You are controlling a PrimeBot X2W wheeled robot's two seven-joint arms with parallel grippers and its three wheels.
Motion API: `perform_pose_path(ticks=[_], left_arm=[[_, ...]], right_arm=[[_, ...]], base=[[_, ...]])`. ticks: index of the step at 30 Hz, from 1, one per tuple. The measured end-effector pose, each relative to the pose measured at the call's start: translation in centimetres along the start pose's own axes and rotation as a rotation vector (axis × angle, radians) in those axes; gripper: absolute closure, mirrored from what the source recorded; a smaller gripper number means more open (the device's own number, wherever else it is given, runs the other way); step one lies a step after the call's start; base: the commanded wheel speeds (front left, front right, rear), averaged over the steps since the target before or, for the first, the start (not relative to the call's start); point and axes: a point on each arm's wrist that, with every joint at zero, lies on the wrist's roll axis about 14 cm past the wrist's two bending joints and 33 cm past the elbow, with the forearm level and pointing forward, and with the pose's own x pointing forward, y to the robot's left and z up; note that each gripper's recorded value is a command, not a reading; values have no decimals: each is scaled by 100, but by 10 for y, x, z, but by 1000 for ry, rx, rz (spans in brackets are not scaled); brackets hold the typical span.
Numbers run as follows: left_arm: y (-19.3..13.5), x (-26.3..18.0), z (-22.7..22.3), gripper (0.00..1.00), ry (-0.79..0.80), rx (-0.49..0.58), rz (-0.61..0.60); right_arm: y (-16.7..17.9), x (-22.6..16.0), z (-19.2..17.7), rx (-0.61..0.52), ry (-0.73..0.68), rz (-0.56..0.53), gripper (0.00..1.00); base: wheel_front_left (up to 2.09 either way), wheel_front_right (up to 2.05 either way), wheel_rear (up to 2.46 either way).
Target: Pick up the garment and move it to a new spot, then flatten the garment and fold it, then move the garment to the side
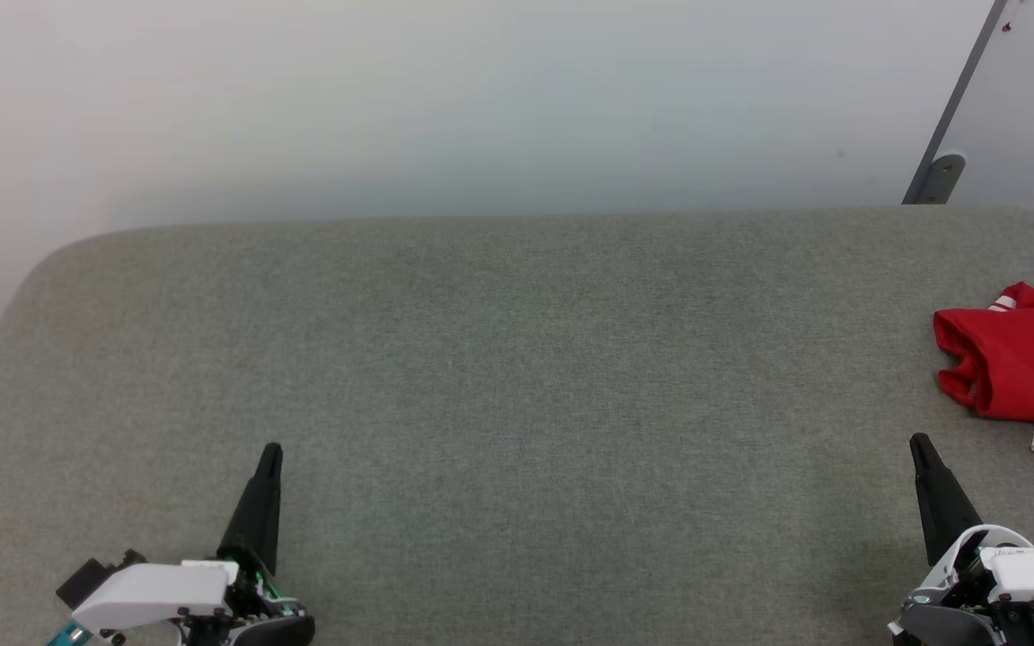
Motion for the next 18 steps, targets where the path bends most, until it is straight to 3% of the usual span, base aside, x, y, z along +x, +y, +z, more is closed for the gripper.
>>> perform_pose_path(ticks=[18], left_arm=[[0, 0, 0, 100, -1, 0, 0]], right_arm=[[0, 0, 0, 0, 0, 0, 100]], base=[[0, 0, 0]])
